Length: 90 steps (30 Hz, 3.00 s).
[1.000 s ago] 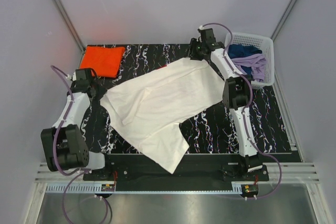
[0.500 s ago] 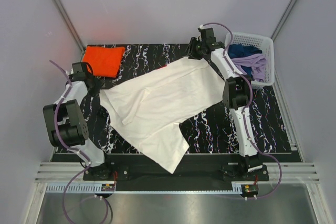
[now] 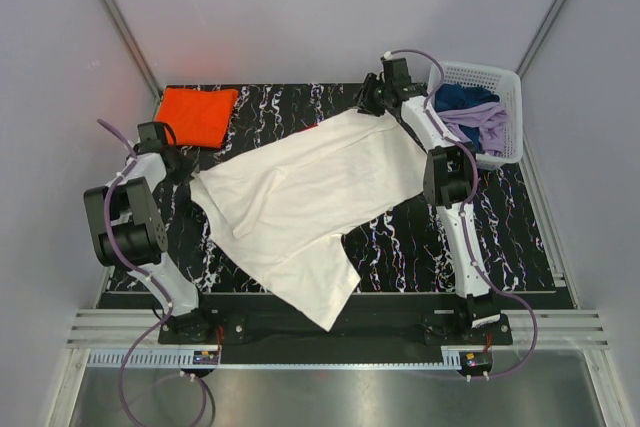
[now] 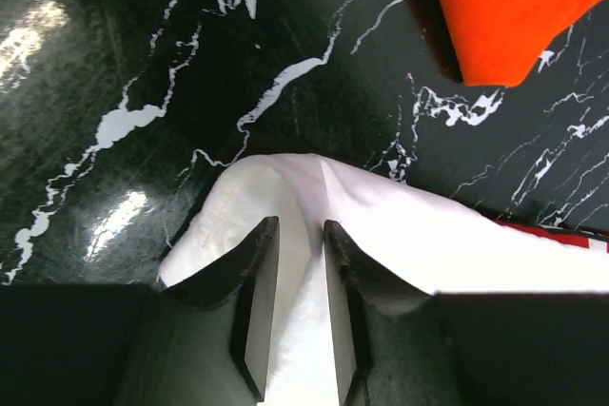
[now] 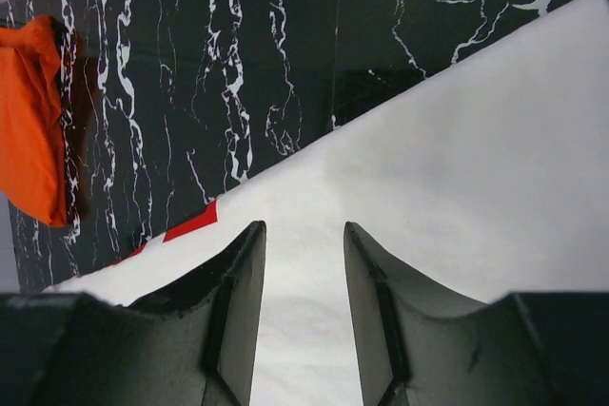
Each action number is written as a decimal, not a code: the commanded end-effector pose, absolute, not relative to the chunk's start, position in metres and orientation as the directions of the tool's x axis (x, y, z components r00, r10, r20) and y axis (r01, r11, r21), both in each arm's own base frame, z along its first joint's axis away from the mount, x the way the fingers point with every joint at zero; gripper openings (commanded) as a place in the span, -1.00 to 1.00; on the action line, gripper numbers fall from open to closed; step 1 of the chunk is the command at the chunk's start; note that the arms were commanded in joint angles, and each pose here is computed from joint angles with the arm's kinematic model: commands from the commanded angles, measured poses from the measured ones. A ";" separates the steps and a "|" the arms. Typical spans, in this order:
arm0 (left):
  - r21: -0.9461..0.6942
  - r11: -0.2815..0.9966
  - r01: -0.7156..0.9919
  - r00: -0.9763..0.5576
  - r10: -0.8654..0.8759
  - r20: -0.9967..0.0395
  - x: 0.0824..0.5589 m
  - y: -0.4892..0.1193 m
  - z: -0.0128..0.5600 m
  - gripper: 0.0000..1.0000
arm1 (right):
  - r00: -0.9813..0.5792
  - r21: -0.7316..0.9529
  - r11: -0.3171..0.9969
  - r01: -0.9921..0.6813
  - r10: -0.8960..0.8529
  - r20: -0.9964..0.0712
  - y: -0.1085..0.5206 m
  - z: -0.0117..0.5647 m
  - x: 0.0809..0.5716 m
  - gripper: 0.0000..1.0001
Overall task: Fold and stack the t-shirts
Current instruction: Fold the tshirt
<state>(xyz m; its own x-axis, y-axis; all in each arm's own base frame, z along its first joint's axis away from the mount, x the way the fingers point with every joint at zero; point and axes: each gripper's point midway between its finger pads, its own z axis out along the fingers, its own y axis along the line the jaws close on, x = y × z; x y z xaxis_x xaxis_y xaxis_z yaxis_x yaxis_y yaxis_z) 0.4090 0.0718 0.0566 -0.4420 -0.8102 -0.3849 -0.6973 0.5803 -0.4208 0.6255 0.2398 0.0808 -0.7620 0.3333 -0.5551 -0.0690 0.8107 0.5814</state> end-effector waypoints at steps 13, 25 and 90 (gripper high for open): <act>-0.336 0.576 -0.745 -0.442 -0.804 -0.397 0.388 0.109 0.029 -0.69 | -0.668 0.774 0.625 0.102 0.620 -0.412 0.194 0.064 0.677 -0.31; -0.305 0.610 -0.731 -0.484 -0.780 -0.397 0.384 0.118 0.025 -0.81 | -0.628 0.797 0.596 0.097 0.658 -0.415 0.165 0.063 0.698 -0.30; -0.070 0.952 -0.296 -0.866 -0.299 -0.401 0.315 -0.025 0.056 -0.74 | -0.990 0.910 0.399 -0.113 -0.128 -0.067 0.481 0.122 0.285 -0.39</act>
<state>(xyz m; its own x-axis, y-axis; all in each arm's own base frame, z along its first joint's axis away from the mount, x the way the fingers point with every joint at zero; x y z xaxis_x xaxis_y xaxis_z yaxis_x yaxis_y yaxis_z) 0.2993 -0.0366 0.0532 -0.8734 -0.3215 -0.3658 -0.3065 0.9466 -0.1004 0.2823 0.4610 0.0953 -0.9933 -0.1084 -0.0406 -0.0879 0.4783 0.8738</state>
